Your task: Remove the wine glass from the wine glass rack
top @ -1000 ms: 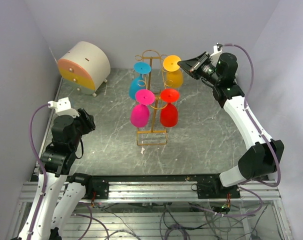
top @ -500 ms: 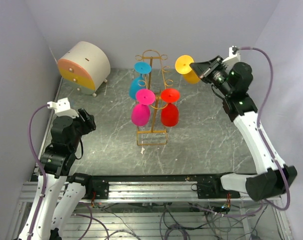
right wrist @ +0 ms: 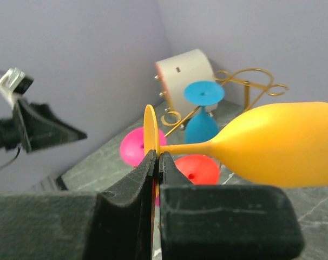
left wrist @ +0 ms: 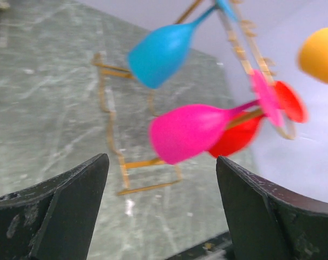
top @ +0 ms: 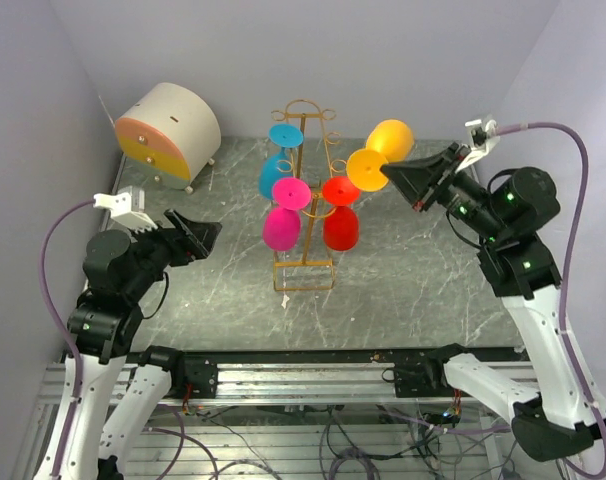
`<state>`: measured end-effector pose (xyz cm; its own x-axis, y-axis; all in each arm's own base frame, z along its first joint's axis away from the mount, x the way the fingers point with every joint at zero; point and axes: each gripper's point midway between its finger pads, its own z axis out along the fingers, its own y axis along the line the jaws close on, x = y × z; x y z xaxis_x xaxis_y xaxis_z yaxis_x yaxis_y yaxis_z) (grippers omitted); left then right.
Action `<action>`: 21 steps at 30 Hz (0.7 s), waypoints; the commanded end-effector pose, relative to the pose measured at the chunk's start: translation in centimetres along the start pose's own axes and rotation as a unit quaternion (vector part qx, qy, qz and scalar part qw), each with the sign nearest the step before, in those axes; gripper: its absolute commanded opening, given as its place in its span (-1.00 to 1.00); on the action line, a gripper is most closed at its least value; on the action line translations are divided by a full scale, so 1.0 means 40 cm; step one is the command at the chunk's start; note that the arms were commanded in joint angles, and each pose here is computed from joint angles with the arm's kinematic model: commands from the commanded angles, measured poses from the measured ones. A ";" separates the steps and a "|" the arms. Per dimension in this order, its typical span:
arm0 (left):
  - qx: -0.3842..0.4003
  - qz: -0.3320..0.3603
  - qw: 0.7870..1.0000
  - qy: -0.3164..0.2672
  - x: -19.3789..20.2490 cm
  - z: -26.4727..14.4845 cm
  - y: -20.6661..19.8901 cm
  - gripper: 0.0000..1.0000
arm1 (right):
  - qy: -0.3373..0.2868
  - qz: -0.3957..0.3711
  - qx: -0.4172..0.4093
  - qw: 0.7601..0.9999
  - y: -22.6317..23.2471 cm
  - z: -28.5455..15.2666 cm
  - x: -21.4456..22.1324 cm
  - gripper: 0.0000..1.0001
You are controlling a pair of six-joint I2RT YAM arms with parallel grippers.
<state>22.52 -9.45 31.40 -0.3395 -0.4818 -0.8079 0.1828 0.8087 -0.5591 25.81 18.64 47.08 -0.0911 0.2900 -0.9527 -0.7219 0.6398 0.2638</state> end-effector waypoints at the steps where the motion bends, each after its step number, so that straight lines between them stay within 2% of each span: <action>1: 0.148 -0.080 0.986 0.018 -0.041 -0.067 -0.184 0.84 | 0.019 -0.062 -0.091 0.994 0.114 -0.073 -0.005 -1.00; 6: 0.193 -0.102 0.976 0.015 -0.088 -0.139 -0.259 0.81 | 0.017 -0.082 -0.148 0.985 0.183 -0.114 -0.025 -1.00; 11: 0.190 -0.094 0.977 -0.007 -0.126 -0.218 -0.283 0.80 | 0.006 -0.096 -0.174 0.980 0.209 -0.107 -0.067 -1.00; 17: 0.180 -0.102 0.978 -0.018 -0.116 -0.270 -0.272 0.78 | -0.013 -0.124 -0.176 0.976 0.191 -0.034 -0.128 -1.00; 21: 0.166 -0.107 0.980 -0.017 -0.099 -0.281 -0.254 0.77 | -0.007 -0.117 -0.197 0.973 0.197 0.068 -0.142 -1.00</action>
<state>12.11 -12.05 43.99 -0.3221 -0.6419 -0.6958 0.4574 0.5380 -0.7081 20.75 21.55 53.54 0.0810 0.1739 -0.9814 -0.9126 0.4088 -0.0029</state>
